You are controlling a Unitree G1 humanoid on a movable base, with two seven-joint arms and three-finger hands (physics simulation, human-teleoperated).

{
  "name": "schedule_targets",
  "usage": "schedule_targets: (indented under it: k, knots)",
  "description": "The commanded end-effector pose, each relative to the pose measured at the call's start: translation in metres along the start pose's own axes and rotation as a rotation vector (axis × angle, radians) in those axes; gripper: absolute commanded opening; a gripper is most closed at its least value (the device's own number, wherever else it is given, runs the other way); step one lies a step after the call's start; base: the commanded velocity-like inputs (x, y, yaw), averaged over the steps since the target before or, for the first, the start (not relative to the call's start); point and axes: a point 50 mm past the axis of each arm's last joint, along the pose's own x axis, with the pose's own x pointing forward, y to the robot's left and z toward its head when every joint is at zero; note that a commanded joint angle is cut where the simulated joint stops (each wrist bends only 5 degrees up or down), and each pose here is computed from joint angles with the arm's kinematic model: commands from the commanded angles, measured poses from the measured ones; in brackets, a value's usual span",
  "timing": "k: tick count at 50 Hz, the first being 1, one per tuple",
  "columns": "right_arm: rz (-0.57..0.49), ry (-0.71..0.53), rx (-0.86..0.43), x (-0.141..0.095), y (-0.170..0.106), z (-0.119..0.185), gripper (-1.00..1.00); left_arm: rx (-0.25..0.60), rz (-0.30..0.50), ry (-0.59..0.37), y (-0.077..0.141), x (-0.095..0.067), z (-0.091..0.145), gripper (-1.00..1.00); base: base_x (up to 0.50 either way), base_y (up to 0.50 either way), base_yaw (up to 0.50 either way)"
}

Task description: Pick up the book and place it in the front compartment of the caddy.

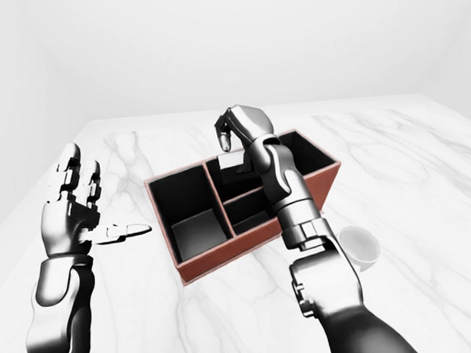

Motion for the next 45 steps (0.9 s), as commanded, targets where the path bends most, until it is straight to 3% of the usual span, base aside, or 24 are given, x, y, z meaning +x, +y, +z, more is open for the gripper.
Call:
schedule_targets:
  k: [1,45]
  knots:
    - [-0.039,0.015,-0.005,0.004,-0.002,-0.001,-1.00,0.000,0.001,-0.007,0.000,0.000,0.002,0.96,0.00,0.00,0.00]
    - [-0.025,0.021,-0.022,0.009,0.008,0.003,-1.00,0.001,0.003,-0.007,0.001,0.000,0.002,0.95,0.00,0.00,0.00]
